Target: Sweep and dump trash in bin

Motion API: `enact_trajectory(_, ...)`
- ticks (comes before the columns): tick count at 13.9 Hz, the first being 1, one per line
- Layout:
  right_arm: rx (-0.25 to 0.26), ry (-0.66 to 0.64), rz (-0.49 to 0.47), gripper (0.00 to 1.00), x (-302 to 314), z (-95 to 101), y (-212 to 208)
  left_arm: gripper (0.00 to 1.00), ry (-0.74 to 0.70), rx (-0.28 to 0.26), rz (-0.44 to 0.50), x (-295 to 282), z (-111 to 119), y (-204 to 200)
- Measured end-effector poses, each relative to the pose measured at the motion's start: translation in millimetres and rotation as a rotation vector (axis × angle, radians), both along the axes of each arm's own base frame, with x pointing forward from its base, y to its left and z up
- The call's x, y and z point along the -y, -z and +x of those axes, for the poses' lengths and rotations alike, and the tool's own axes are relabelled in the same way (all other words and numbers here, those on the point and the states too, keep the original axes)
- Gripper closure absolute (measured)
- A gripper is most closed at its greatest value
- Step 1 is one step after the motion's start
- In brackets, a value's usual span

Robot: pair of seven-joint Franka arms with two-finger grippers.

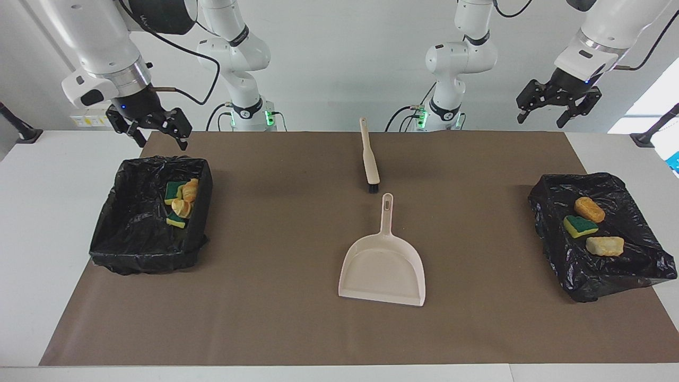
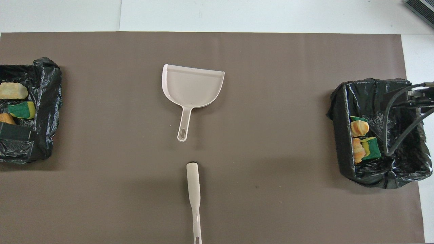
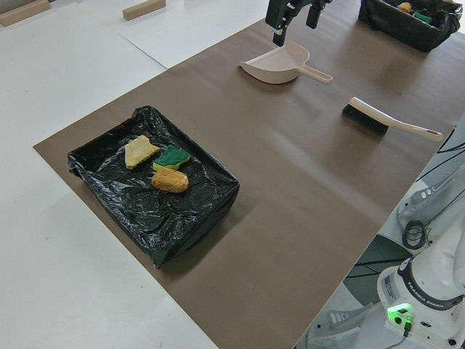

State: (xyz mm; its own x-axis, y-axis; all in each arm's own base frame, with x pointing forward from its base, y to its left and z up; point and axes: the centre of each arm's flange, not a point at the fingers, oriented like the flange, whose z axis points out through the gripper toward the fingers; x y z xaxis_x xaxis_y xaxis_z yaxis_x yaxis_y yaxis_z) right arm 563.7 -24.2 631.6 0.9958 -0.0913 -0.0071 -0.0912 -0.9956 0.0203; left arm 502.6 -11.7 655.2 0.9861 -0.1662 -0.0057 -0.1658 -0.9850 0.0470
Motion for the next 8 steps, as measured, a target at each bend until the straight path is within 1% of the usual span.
enact_trajectory(8,0.001,-0.001,0.0,0.0,-0.3,0.2,-0.1,0.0,-0.002,0.014,0.001,2.9,2.5,-0.1)
